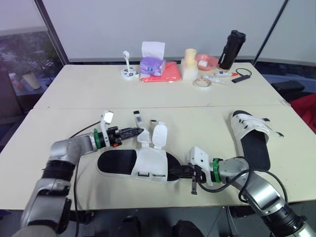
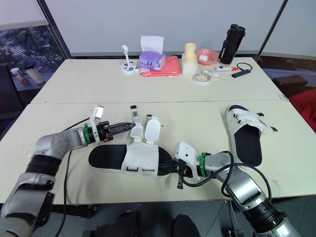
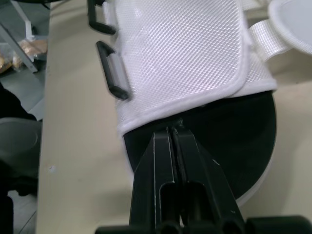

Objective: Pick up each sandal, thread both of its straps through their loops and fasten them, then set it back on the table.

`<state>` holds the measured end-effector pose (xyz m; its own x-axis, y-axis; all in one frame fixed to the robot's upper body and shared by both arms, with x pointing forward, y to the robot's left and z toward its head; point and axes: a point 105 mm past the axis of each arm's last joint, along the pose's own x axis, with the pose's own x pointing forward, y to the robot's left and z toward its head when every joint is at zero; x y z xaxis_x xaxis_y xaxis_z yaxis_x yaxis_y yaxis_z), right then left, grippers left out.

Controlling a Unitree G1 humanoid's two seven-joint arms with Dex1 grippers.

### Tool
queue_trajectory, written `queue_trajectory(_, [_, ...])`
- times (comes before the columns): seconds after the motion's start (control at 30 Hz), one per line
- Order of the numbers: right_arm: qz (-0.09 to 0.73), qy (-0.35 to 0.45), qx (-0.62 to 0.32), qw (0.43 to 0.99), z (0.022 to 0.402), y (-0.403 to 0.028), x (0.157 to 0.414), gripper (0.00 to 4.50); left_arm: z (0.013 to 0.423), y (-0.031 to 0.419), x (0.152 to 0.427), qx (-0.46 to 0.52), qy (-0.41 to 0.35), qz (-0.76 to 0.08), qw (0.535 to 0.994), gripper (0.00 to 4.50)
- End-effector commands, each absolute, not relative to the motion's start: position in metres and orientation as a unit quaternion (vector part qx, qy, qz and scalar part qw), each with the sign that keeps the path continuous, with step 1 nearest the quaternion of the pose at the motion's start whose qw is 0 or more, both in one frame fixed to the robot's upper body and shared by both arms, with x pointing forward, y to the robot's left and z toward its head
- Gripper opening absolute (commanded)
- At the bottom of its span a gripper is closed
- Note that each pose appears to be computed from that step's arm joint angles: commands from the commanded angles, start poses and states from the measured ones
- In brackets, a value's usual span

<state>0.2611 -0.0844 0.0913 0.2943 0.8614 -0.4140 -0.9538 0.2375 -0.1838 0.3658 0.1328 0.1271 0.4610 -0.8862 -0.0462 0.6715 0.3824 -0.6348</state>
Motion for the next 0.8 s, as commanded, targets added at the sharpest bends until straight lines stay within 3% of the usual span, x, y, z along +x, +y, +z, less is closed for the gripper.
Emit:
queue_trajectory(0.03, [0.562, 0.117, -0.223, 0.788, 0.087, -0.091, 0.271, 0.05, 0.13, 0.135, 0.382, -0.297, 0.174, -0.465, 0.816, 4.5])
queue_trajectory(0.43, [0.548, 0.093, -0.237, 0.797, 0.088, -0.092, 0.291, 0.05, 0.129, 0.125, 0.416, -0.343, 0.126, -0.408, 0.837, 4.5])
queue_trajectory(0.53, [0.544, 0.093, -0.237, 0.799, 0.088, -0.093, 0.292, 0.0, 0.132, 0.125, 0.421, -0.343, 0.114, -0.4, 0.842, 3.6])
queue_trajectory(0.6, [0.543, 0.092, -0.235, 0.801, 0.088, -0.094, 0.291, 0.0, 0.134, 0.124, 0.421, -0.339, 0.112, -0.403, 0.843, 2.68])
queue_trajectory(0.73, [0.537, 0.091, -0.228, 0.807, 0.093, -0.096, 0.29, 0.0, 0.135, 0.122, 0.421, -0.326, 0.113, -0.411, 0.844, 0.42])
queue_trajectory(0.77, [0.536, 0.09, -0.221, 0.81, 0.096, -0.097, 0.288, 0.0, 0.135, 0.121, 0.421, -0.321, 0.114, -0.414, 0.844, 0.03])
queue_trajectory(0.8, [0.538, 0.088, -0.214, 0.811, 0.103, -0.1, 0.283, 0.0, 0.135, 0.121, 0.421, -0.314, 0.115, -0.415, 0.846, 0.03])
